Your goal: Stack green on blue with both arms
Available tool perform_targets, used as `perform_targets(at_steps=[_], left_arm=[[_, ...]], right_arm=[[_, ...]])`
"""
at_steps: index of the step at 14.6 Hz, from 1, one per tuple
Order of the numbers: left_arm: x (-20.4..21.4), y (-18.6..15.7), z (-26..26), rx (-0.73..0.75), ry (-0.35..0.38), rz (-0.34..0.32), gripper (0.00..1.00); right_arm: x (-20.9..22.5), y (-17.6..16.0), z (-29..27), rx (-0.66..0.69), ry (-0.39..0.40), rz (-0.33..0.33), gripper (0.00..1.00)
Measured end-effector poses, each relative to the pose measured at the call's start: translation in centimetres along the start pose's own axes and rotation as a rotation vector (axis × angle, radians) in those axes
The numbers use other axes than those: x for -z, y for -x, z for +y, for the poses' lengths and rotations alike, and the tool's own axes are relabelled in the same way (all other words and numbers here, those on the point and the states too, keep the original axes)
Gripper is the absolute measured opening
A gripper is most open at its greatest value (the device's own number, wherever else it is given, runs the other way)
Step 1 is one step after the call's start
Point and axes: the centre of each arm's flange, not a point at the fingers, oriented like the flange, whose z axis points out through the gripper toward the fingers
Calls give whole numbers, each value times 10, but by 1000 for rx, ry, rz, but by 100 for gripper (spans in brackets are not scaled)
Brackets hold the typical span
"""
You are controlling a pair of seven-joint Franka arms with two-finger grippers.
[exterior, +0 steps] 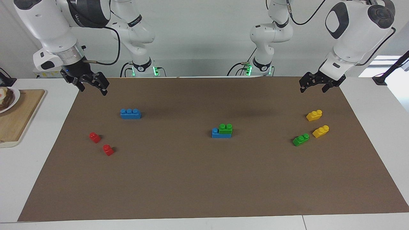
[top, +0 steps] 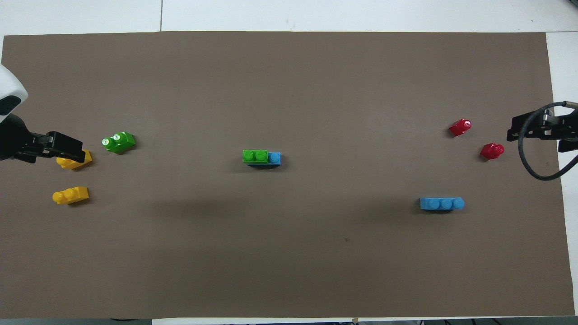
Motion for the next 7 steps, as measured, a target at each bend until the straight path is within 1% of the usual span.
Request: perform_targets(at_steps=[7], left_arm=[[6, 4, 0, 0, -1, 12, 100]], right_arm=[[0, 0, 0, 14, 0, 0, 100]])
